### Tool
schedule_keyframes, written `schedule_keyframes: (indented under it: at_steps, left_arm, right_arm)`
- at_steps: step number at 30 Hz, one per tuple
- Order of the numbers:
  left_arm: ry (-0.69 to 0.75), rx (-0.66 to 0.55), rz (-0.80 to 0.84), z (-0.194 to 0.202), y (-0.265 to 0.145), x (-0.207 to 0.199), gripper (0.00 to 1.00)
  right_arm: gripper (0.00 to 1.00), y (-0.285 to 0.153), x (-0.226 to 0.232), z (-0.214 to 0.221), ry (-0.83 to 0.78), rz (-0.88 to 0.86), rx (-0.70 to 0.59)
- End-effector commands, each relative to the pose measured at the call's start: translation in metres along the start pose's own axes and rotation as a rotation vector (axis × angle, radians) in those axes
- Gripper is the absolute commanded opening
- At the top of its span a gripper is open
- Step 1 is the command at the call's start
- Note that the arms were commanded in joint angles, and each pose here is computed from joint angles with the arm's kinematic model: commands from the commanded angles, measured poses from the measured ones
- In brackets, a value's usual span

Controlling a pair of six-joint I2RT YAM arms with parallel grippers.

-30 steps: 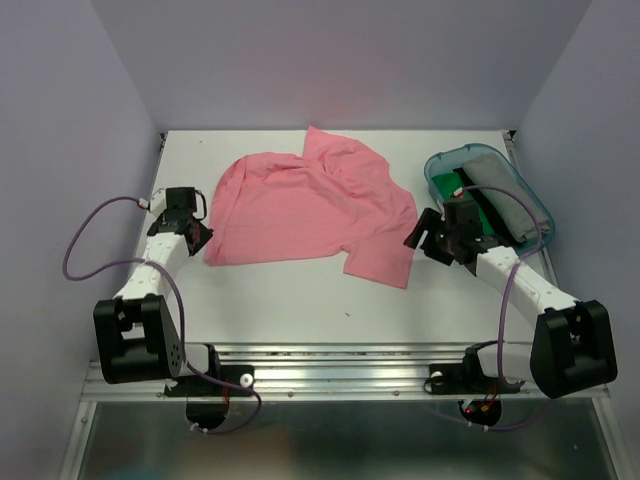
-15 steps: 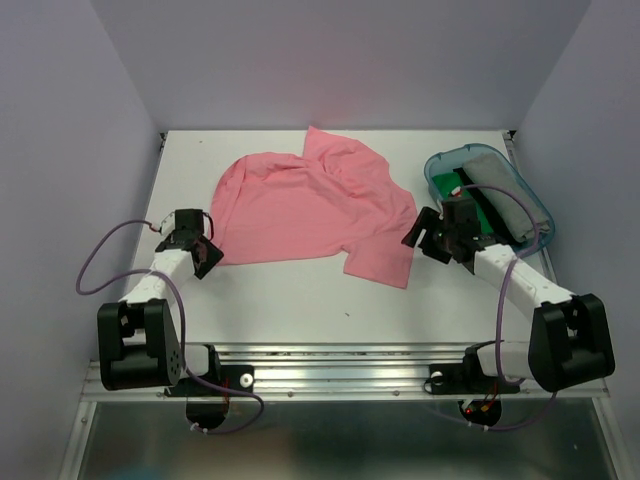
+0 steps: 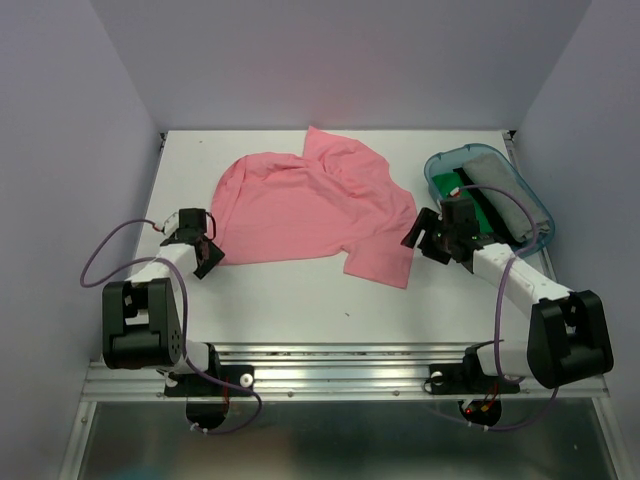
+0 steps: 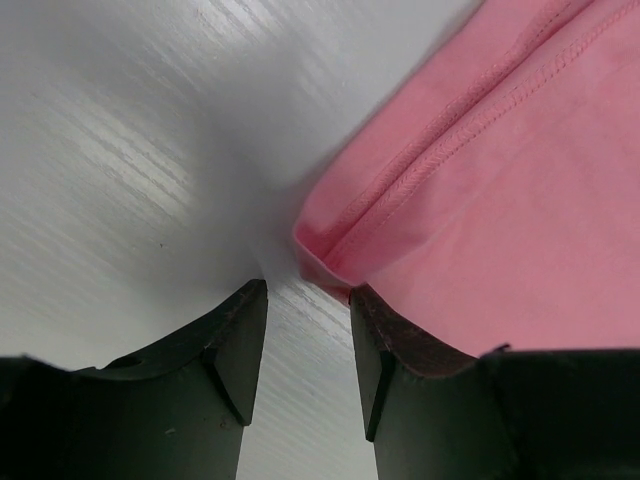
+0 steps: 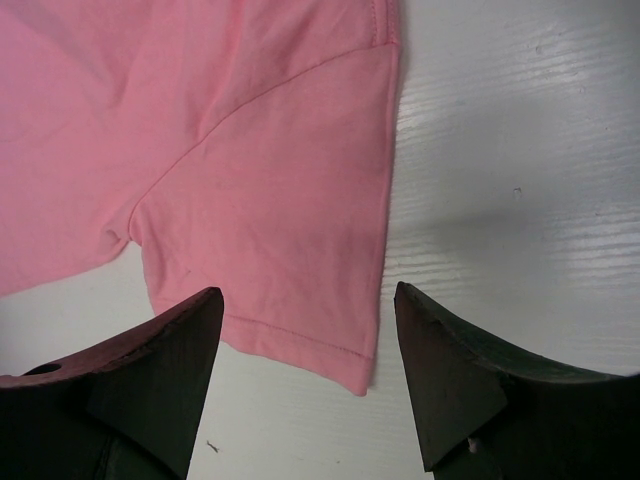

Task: Roll the t-shirts
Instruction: Flatten out the T-shirt at the center of the board.

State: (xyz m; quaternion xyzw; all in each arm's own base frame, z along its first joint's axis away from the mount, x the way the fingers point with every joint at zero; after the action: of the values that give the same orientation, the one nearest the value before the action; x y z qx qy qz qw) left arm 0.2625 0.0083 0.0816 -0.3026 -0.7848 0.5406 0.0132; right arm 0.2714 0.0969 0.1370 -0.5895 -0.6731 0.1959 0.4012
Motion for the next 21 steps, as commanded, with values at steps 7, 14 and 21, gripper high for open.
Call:
schedule_keyframes:
  at_steps: [7,14,21]
  left_arm:
    - [-0.038,-0.121,0.023,-0.022,0.003,-0.018,0.42]
    - [-0.061,-0.117,0.028,-0.02,0.01,-0.021,0.36]
    - [-0.072,-0.111,0.06,-0.02,0.013,-0.027,0.0]
  right_arm:
    - [0.75,-0.005,0.008,-0.022,-0.02,-0.028,-0.075]
    - [0.75,-0.005,0.006,-0.02,-0.025,-0.015,-0.067]
    - [0.82,0.007,-0.002,0.018,0.001,-0.015,0.057]
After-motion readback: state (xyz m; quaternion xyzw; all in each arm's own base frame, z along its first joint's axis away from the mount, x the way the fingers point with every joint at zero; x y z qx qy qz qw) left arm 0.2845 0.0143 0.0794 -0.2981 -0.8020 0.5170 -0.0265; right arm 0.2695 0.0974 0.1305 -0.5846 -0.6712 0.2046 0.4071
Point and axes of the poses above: each gripper's point midway between its finger pads, its own y axis out along the fingers, its own x axis along the line the jaws close on, z = x × y, the point moved 7 cm from there along -y, back along the fingers, and after that the axes turned 15 degrees about -y, right-handed, at the moved point
